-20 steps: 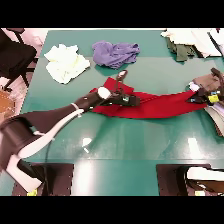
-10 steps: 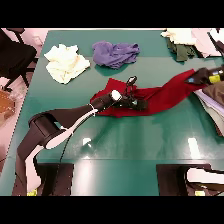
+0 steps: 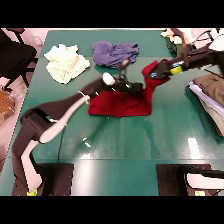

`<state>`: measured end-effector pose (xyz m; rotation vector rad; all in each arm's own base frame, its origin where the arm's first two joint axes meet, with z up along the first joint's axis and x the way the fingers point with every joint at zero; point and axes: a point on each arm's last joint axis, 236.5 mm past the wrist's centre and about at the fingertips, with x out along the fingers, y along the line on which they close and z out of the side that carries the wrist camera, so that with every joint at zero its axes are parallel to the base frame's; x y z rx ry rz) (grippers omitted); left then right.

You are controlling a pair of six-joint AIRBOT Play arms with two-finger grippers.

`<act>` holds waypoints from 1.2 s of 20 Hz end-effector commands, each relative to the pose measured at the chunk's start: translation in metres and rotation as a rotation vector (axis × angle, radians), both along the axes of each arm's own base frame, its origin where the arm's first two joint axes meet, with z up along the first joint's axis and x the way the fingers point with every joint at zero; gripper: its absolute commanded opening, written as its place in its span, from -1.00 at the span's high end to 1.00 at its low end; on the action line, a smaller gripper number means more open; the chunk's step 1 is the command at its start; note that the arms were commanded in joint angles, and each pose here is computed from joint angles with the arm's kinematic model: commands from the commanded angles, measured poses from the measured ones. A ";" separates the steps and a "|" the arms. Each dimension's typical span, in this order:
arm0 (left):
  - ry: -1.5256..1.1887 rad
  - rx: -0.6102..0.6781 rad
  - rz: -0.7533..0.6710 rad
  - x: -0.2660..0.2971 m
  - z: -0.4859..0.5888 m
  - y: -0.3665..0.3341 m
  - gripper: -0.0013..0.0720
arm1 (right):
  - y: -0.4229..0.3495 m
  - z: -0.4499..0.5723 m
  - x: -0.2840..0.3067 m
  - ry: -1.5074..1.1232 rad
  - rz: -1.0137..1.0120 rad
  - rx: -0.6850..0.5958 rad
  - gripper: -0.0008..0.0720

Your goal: Fold the shirts.

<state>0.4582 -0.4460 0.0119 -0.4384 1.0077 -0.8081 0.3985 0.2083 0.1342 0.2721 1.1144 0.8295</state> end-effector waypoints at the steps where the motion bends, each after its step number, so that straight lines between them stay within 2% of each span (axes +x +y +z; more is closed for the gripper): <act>1: 0.076 0.634 0.228 0.028 -0.004 0.213 0.90 | 0.063 -0.011 -0.010 0.005 0.063 0.021 0.93; 2: 0.039 0.801 0.305 0.032 0.022 0.280 0.90 | 0.083 -0.021 -0.017 0.017 0.100 0.019 0.93; 3: 0.002 0.886 0.383 0.033 0.053 0.327 0.90 | 0.103 -0.031 -0.024 0.027 0.131 0.020 0.93; 4: -0.044 0.896 0.438 0.033 0.086 0.358 0.90 | 0.127 -0.040 -0.031 0.041 0.159 0.038 0.93; 7: -0.164 0.815 0.544 0.021 0.163 0.392 0.90 | 0.204 -0.074 -0.042 0.086 0.165 0.128 0.92; 8: -0.193 0.804 0.559 0.014 0.180 0.395 0.90 | 0.224 -0.088 -0.042 0.095 0.146 0.147 0.80; 9: -0.215 0.799 0.554 0.009 0.190 0.396 0.90 | 0.240 -0.099 -0.042 0.122 0.119 0.181 -0.05; 10: -0.222 0.783 0.534 0.004 0.195 0.391 0.90 | 0.247 -0.103 -0.041 0.163 0.099 0.216 -0.62; 13: -0.186 0.801 0.456 -0.008 0.185 0.385 0.90 | 0.215 -0.100 -0.027 0.202 0.088 0.209 -0.62; 17: -0.160 0.796 0.400 -0.015 0.176 0.378 0.90 | 0.090 -0.087 0.014 0.170 -0.091 0.076 -0.62; 19: -0.138 0.750 0.348 -0.021 0.172 0.362 0.90 | 0.018 -0.098 0.019 0.203 -0.225 0.043 -0.62; 22: -0.123 0.627 0.259 -0.029 0.172 0.327 0.90 | -0.045 -0.130 0.005 0.319 -0.332 0.088 -0.63; 24: -0.112 0.560 0.229 -0.034 0.175 0.310 0.90 | -0.052 -0.149 -0.005 0.379 -0.332 0.146 -0.93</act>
